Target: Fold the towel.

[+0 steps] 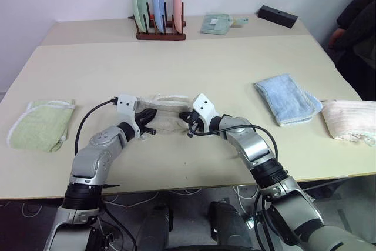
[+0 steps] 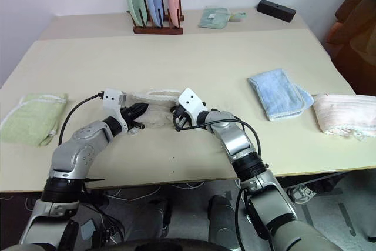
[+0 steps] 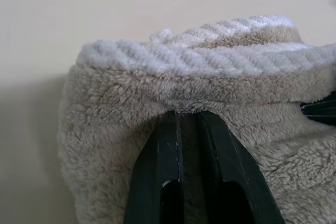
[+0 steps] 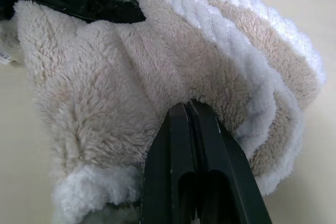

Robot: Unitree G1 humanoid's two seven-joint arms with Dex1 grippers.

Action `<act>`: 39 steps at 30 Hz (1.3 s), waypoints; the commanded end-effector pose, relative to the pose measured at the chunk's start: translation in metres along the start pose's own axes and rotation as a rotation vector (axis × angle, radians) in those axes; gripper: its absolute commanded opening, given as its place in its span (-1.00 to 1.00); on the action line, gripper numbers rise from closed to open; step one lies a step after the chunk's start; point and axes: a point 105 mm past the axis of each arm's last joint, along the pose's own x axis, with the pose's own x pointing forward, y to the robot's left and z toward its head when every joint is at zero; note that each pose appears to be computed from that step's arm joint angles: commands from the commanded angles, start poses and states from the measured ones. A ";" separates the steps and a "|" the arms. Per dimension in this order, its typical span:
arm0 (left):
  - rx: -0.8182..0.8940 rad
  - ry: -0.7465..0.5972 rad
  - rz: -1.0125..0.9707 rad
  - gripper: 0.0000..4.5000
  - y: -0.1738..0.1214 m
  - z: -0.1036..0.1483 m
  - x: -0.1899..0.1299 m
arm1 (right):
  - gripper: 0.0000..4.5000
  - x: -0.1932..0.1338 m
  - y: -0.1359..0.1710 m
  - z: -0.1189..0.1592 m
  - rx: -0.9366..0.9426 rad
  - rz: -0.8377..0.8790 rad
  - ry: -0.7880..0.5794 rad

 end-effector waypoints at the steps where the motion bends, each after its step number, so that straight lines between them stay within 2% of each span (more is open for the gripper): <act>1: 0.011 -0.116 -0.005 -0.79 -0.003 0.022 -0.012 | -0.78 -0.016 -0.008 0.028 0.048 0.007 -0.095; 2: 0.023 -0.168 -0.003 -0.79 -0.003 0.035 -0.019 | -0.67 -0.024 -0.008 0.038 0.070 0.028 -0.122; 3: 0.043 -0.201 0.002 -0.79 -0.002 0.044 -0.027 | -0.42 -0.031 -0.008 0.046 0.088 0.047 -0.138; 4: 0.067 -0.217 0.008 -0.79 0.000 0.049 -0.034 | -0.27 -0.037 -0.008 0.051 0.112 0.059 -0.145; 6: 0.132 -0.218 0.019 -0.79 0.004 0.052 -0.048 | 0.14 -0.046 -0.010 0.058 0.197 0.065 -0.151; 7: 0.170 -0.205 0.015 -0.79 0.004 0.051 -0.055 | 0.41 -0.050 -0.012 0.059 0.249 0.057 -0.145; 8: 0.208 -0.188 0.005 -0.79 0.004 0.049 -0.061 | 0.56 -0.052 -0.014 0.058 0.300 0.047 -0.132; 9: 0.247 -0.169 -0.012 -0.79 0.002 0.046 -0.068 | 0.81 -0.053 -0.016 0.055 0.364 0.030 -0.109; 10: 0.281 -0.152 -0.032 -0.79 -0.001 0.043 -0.074 | 0.98 -0.053 -0.017 0.050 0.433 0.019 -0.085; 13: 0.297 -0.137 -0.067 -0.79 -0.005 0.040 -0.085 | 0.98 -0.050 -0.018 0.038 0.567 0.004 -0.031; 19: 0.314 -0.124 -0.107 -0.79 -0.015 0.038 -0.095 | 0.98 -0.031 -0.013 0.019 0.697 0.001 0.045; 26: 0.317 -0.120 -0.091 -0.79 -0.018 0.036 -0.095 | 0.98 -0.006 0.001 0.020 0.805 0.062 0.052; 29: 0.319 -0.120 -0.087 -0.79 -0.020 0.037 -0.095 | 0.61 0.000 0.003 0.031 0.826 0.088 0.015; 36: 0.314 -0.125 -0.086 -0.79 -0.022 0.039 -0.096 | -0.92 0.001 0.007 0.040 0.825 0.114 -0.007; 39: 0.316 -0.121 -0.087 -0.79 -0.023 0.038 -0.094 | -0.96 -0.009 -0.005 0.050 0.785 0.082 -0.060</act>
